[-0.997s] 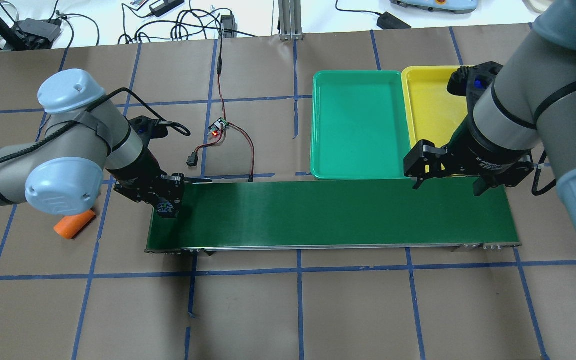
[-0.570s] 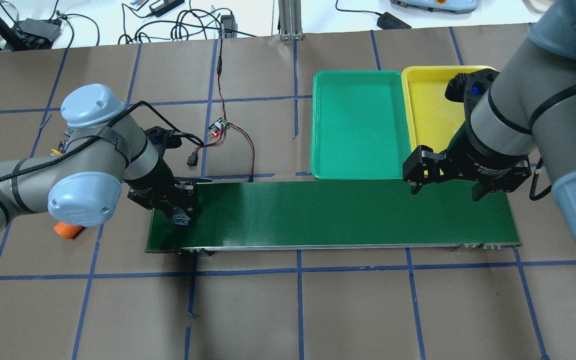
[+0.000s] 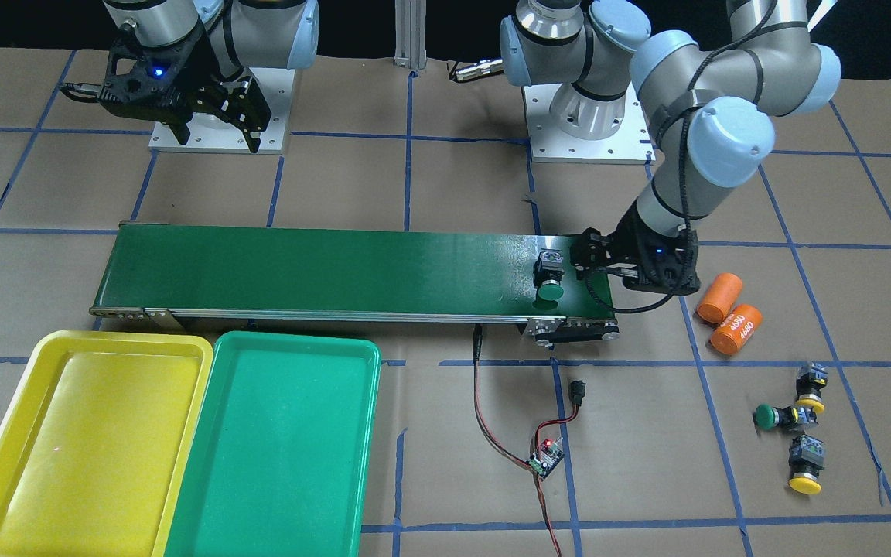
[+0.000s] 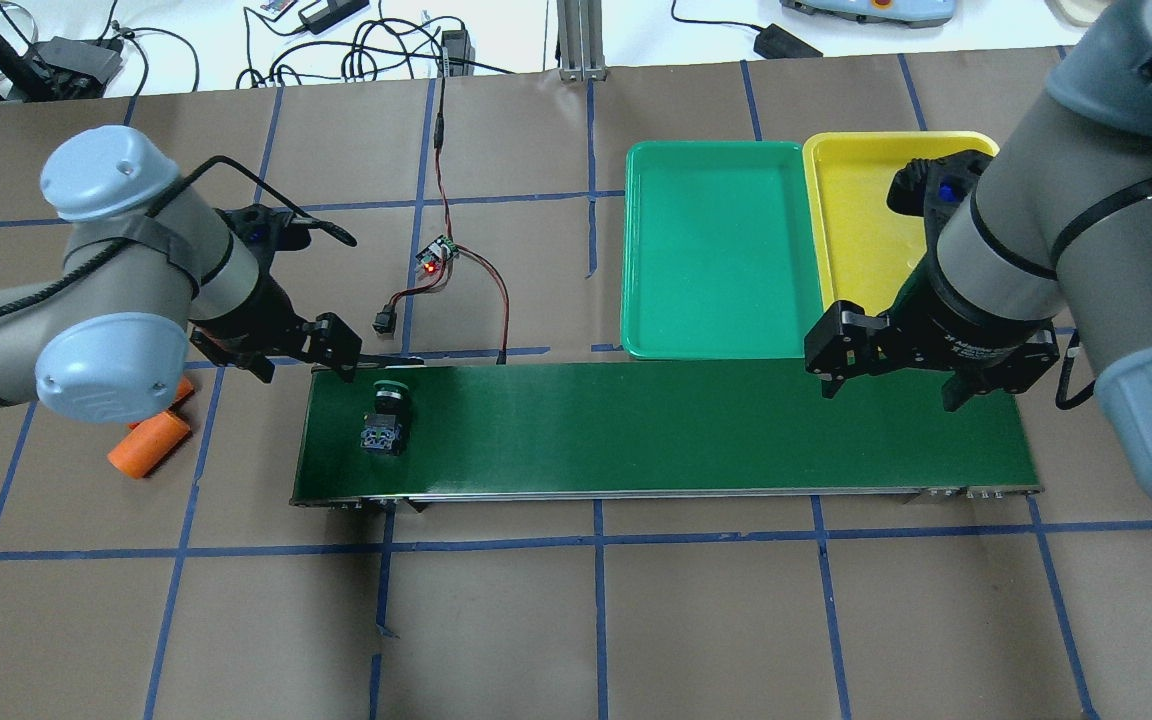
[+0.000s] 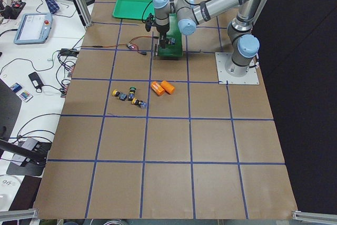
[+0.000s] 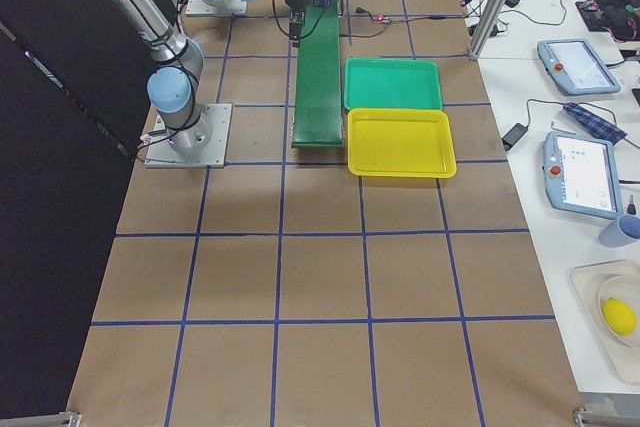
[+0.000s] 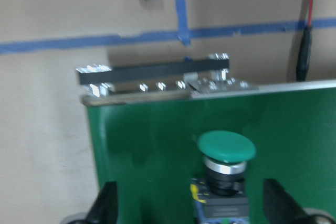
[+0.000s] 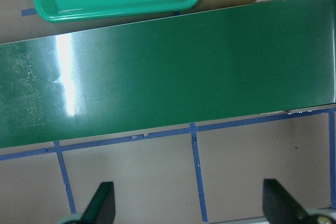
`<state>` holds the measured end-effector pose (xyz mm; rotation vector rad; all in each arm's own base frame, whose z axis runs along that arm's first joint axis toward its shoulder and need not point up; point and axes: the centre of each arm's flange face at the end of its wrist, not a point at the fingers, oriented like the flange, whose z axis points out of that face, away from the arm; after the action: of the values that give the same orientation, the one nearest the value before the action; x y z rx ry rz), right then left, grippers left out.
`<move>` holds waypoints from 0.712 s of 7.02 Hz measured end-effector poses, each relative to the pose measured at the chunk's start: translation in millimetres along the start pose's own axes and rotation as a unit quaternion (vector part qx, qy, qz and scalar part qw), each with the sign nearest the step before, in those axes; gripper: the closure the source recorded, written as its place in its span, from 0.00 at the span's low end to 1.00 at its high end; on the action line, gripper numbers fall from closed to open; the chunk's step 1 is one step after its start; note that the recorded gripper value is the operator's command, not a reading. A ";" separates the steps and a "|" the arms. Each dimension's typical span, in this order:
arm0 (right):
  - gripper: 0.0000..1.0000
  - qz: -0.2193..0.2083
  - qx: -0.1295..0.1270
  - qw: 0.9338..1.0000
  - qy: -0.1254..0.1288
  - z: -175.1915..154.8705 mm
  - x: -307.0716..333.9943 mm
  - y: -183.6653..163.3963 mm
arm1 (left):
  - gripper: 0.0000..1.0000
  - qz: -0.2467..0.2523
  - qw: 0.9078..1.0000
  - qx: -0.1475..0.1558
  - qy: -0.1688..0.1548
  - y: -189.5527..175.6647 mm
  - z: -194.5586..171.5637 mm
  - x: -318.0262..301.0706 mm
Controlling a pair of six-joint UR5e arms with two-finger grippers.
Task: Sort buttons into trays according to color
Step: 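Grasp an orange cylinder with the left gripper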
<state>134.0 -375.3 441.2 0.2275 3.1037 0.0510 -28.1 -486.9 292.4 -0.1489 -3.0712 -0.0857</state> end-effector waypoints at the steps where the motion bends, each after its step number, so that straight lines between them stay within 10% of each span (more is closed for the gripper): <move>1: 0.00 0.000 -0.001 1.000 0.000 0.4 0.1 0.1 | 0.00 0.026 1.000 -0.005 0.000 5.2 -2.1 -57.7; 5: 0.00 0.000 -0.014 1.000 0.004 12.1 1.4 4.4 | 0.00 0.120 0.992 -0.043 0.013 47.3 42.9 -218.2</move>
<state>133.7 -370.4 429.2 0.2259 3.1086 0.0960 190.6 -458.0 237.3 -0.5164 -2.9978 -0.2049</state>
